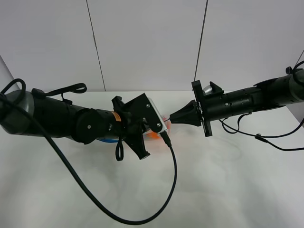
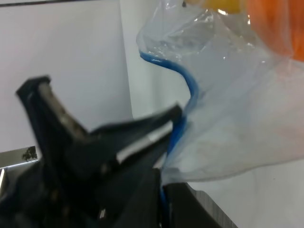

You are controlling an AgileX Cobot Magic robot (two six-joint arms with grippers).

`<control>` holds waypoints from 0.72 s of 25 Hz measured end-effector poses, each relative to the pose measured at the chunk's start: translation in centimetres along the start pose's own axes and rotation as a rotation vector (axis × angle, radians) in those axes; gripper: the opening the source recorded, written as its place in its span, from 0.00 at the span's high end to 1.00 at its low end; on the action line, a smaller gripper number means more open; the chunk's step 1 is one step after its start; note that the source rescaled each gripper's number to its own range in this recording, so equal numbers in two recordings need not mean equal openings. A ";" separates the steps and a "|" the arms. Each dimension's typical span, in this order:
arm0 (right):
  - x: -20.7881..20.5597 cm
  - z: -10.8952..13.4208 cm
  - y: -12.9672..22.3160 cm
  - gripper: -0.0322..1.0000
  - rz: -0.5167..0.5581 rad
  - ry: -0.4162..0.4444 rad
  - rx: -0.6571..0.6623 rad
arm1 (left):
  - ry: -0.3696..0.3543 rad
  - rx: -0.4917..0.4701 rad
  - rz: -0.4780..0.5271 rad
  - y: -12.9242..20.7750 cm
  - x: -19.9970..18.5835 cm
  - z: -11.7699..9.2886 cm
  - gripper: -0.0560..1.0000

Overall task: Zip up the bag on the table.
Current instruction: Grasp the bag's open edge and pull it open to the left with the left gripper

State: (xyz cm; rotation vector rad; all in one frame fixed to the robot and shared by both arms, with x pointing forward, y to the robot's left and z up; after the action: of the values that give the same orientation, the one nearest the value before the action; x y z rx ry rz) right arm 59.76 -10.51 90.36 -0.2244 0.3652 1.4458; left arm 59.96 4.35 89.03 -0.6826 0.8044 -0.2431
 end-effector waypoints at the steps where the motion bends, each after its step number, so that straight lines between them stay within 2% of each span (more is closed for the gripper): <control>1: 0.0 0.0 0.0 0.97 0.000 -0.001 0.000 | -0.008 -0.004 0.014 0.7 0.0 0.5 0.95; 9: 0.0 0.2 -0.2 0.97 -0.007 -0.008 0.001 | -0.084 -0.046 0.075 4.1 -0.2 4.6 0.95; 18: 0.0 0.3 -0.3 0.97 -0.012 -0.013 0.009 | -0.157 0.033 0.155 8.0 -1.0 8.8 0.95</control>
State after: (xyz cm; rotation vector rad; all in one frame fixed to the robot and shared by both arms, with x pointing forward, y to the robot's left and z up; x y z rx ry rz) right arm 60.07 -10.41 90.64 -0.2092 0.3589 1.4325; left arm 65.34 15.05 88.78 -0.5971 0.6978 -0.0618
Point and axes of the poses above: a point on each arm's last joint axis where the gripper is mounted, x pointing out along that axis toward the gripper, z along the wrist's bending axis when the last joint is at zero, y = z × x, the point moved 10 cm from there along x, pointing out along that axis toward the gripper, and after that the axes turned 2 degrees about x, right-handed, at the moved point
